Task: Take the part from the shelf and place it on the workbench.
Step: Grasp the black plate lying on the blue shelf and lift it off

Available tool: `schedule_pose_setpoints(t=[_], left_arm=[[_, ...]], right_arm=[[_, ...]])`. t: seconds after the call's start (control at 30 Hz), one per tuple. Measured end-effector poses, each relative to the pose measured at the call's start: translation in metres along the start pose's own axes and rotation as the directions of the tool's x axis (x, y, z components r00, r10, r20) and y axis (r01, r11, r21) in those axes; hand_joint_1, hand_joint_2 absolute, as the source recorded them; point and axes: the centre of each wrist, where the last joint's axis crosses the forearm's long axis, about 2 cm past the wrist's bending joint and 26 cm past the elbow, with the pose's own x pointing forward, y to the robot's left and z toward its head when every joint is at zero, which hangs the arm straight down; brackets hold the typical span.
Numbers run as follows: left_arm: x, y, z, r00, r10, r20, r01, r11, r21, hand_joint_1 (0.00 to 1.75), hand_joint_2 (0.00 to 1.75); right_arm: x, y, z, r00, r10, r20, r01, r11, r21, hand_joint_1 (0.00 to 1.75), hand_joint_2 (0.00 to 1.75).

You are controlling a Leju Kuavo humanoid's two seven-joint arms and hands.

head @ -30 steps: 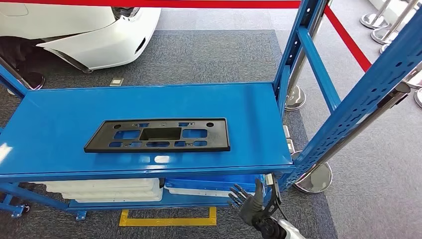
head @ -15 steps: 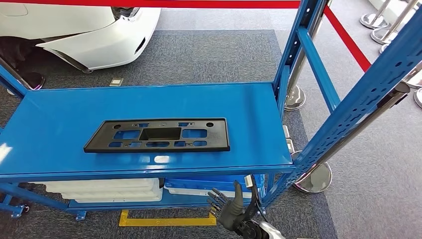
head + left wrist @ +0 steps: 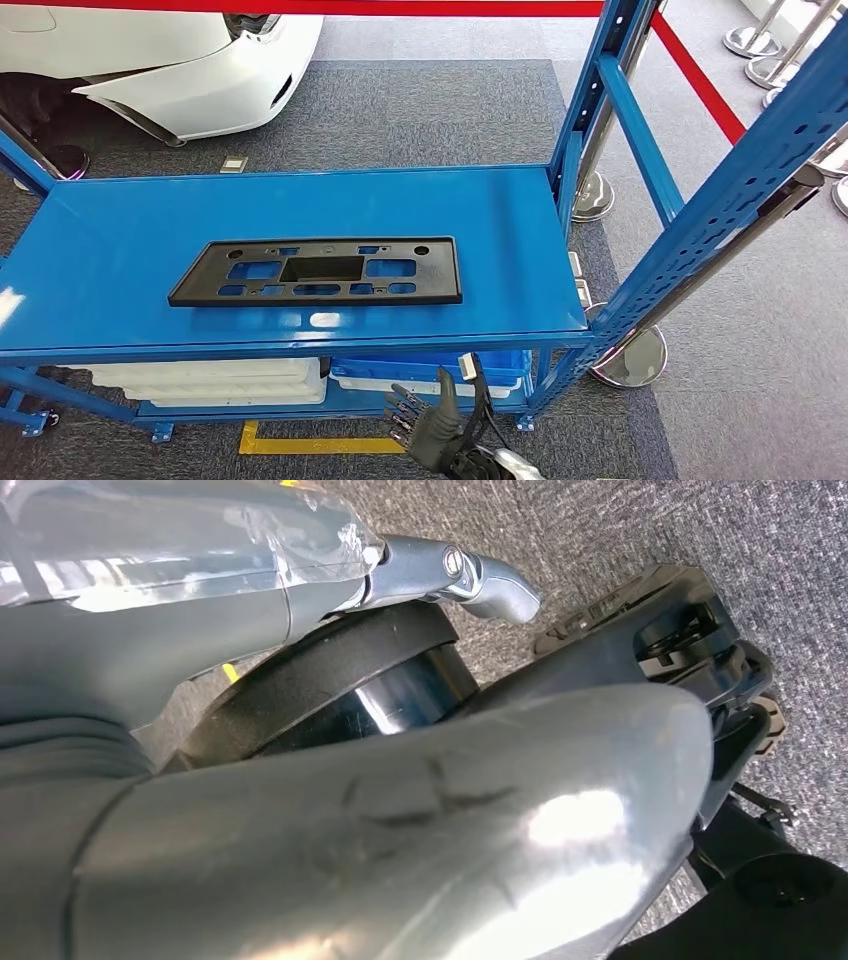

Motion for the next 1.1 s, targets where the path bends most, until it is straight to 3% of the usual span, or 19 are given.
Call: schedule_pose_setpoints(t=[0.37,0.63,1.1], left_arm=[[0.000,0.000,0.000,1.000,-0.019,-0.005,0.019,1.000,0.001,0.00,0.00],[0.000,0.000,0.000,1.000,-0.028,-0.007,0.028,1.000,0.000,0.00,0.00],[-0.001,-0.001,0.000,0.999,-0.035,0.006,0.035,0.999,-0.003,0.00,0.00]], right_arm=[[-0.005,0.023,-0.009,1.000,0.007,-0.014,-0.006,0.997,0.073,0.00,0.00],[0.003,0.037,-0.014,0.997,0.080,0.024,-0.082,0.989,0.126,0.00,0.00],[0.047,0.082,-0.015,0.949,0.237,0.210,-0.288,0.922,0.261,0.00,0.00]])
